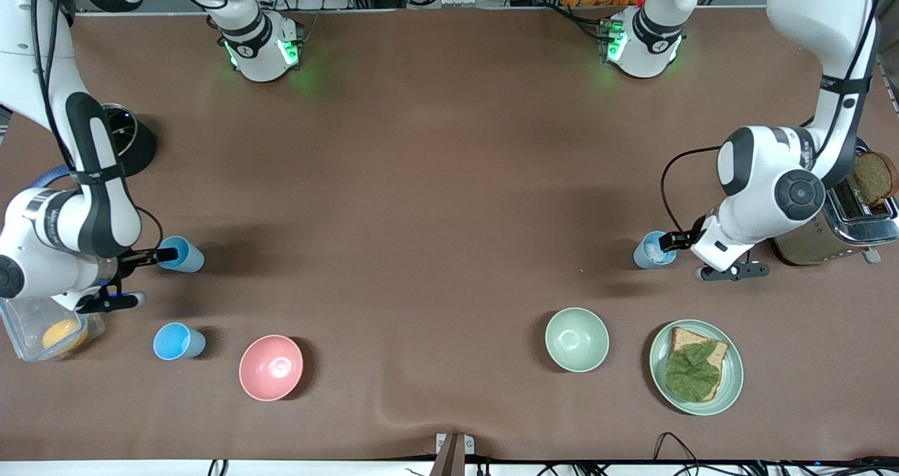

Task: Stack blue cups with both arms
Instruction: 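Grasp the blue cup holding tissue with the left gripper, then carry the tissue cup to the table center with the left gripper, release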

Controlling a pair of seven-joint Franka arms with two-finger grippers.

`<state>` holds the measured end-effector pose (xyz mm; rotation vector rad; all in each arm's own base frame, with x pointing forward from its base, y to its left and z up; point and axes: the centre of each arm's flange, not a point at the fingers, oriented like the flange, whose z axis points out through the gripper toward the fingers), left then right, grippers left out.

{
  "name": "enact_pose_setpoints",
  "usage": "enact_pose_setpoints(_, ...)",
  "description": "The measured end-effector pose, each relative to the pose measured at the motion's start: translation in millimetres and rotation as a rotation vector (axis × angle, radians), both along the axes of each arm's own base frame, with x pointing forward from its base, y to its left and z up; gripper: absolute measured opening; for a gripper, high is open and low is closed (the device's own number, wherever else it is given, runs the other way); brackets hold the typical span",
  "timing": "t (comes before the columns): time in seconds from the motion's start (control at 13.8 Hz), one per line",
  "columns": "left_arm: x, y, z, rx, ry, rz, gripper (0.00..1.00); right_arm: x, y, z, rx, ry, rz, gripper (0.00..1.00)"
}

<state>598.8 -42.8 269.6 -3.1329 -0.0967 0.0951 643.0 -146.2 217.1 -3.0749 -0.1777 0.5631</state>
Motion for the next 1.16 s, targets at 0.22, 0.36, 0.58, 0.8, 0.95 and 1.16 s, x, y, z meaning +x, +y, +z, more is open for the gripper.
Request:
enact_pose_setpoints(0.22, -2, -1, -13, 0.0, 0.008, -0.001, 0.64, -2, 1, -6, 0.003, 0.009, -0.001, 0.95)
enact_pose_setpoints(0.36, -5, -1, -21, -0.001, 0.012, -0.003, 0.44, -2, 1, -6, 0.005, 0.008, -0.005, 0.73)
enact_pose_setpoints(0.58, -7, -7, -25, -0.005, 0.008, -0.012, 0.22, 0, 5, -6, 0.049, -0.008, -0.046, 0.37)
enact_pose_setpoints(0.8, -6, -20, -19, -0.016, -0.005, -0.032, 0.03, 0, 5, -5, 0.056, -0.015, -0.053, 0.04)
enact_pose_setpoints(0.95, -8, -48, -5, -0.035, -0.018, -0.053, 0.03, 1, 5, -4, 0.056, -0.02, -0.053, 0.04)
enact_pose_setpoints(1.16, -26, -126, 25, -0.073, -0.018, -0.009, 0.03, 7, 4, 6, 0.053, -0.043, -0.052, 0.04)
